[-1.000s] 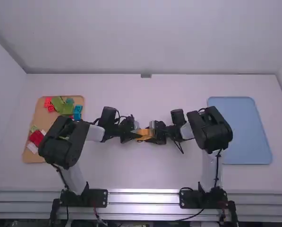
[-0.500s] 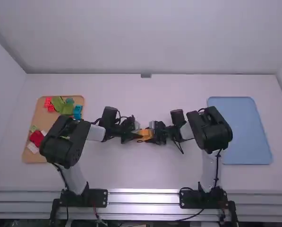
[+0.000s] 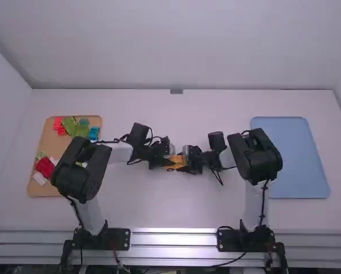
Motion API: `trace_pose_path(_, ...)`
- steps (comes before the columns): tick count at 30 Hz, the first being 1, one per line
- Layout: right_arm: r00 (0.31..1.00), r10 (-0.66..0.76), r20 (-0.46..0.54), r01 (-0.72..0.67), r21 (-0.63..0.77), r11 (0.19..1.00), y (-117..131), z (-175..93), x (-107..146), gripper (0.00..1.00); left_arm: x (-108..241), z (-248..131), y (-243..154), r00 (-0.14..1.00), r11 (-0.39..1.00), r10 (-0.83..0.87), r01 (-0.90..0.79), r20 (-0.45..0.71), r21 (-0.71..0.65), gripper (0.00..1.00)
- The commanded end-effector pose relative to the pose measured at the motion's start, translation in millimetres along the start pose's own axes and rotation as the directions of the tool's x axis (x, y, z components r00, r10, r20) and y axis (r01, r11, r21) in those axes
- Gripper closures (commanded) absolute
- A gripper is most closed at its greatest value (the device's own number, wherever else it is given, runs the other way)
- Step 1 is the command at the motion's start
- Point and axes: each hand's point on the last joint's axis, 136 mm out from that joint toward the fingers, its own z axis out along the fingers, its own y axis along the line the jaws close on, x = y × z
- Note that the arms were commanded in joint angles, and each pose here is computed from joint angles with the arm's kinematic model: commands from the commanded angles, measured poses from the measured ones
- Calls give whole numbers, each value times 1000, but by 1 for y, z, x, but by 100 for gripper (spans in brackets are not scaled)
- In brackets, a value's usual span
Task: Assemble lego blocks to make yellow taxi
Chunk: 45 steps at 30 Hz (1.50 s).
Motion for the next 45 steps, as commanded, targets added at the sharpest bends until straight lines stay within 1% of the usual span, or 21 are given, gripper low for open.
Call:
trace_pose_path(1, 1000, 9, 5, -9, -26, 1000, 8, 5, 2, 53, 40, 21, -32, 988, 998, -2, 11, -156, 58, 98)
trace_pose_path(4, 1000, 9, 5, -9, -26, 1000, 8, 5, 2, 53, 45, 24, -34, 980, 999, 12, -1, -199, 51, 98)
trace_pose_path(6, 1000, 10, 5, -10, -26, 1000, 8, 5, 2, 52, 50, 26, -31, 970, 1000, -12, 18, -244, 21, 98)
trace_pose_path(9, 1000, 10, 5, -10, -26, 1000, 8, 5, 2, 52, 46, 25, -26, 973, 999, -53, 54, -225, -1, 97)
trace_pose_path(11, 1000, 11, 5, -11, -26, 1000, 8, 5, 2, 50, 40, 24, -24, 980, 999, -43, 45, -195, 3, 97)
trace_pose_path(12, 1000, 11, 5, -11, -26, 1000, 8, 5, 2, 50, 37, 23, -24, 983, 999, -38, 40, -179, 7, 95)
trace_pose_path(14, 1000, 11, 4, -11, -26, 1000, 8, 5, 2, 50, 32, 18, -19, 986, 999, -39, 38, -161, -10, 85)
trace_pose_path(17, 999, 32, 6, -32, -23, 999, 7, 5, 1, 49, 28, 11, -11, 989, 999, -33, 28, -147, -37, 73)
trace_pose_path(27, 999, 45, 2, -45, -23, 999, 7, 5, 2, 48, 16, -4, 5, 994, 996, -8, -2, -110, -92, 72)
trace_pose_path(28, 999, 44, 3, -44, -23, 999, 7, 5, 2, 48, 11, -8, 5, 996, 996, 19, -27, -86, -84, 69)
trace_pose_path(29, 999, 44, 2, -44, -23, 999, 7, 5, 2, 48, 8, -10, 4, 997, 996, 33, -38, -71, -79, 63)
trace_pose_path(30, 999, 45, 2, -45, -23, 999, 7, 5, 2, 48, 6, -11, 4, 997, 996, 40, -45, -62, -76, 61)
trace_pose_path(35, 999, 52, 3, -51, -22, 998, 6, 5, 2, 48, 6, -23, 14, 998, 993, 30, -36, -51, -111, 59)
trace_pose_path(39, 999, 52, 2, -52, -21, 998, 6, 5, 2, 48, 0, -34, 17, 1000, 993, 25, -26, -9, -119, 55)
trace_pose_path(40, 999, 52, 2, -52, -21, 998, 6, 5, 2, 48, -2, -39, 19, 1000, 992, 23, -22, 4, -126, 49)
trace_pose_path(41, 999, 52, 3, -52, -21, 998, 6, 5, 2, 48, -4, -42, 20, 1000, 991, 23, -21, 14, -129, 46)
trace_pose_path(42, 999, 53, 3, -53, -21, 998, 6, 5, 2, 48, -5, -48, 22, 1000, 990, 20, -17, 23, -139, 40)
trace_pose_path(43, 999, 53, 3, -53, -21, 998, 6, 5, 2, 48, -7, -55, 25, 999, 989, 16, -11, 35, -150, 29)
trace_pose_path(44, 999, 53, 3, -53, -21, 998, 6, 5, 2, 48, -8, -62, 28, 999, 986, 12, -5, 44, -167, 1)
trace_pose_path(45, 998, 56, 6, -56, -23, 998, 6, 5, 1, 48, -7, -68, 32, 999, 983, 3, 6, 49, -181, 1)
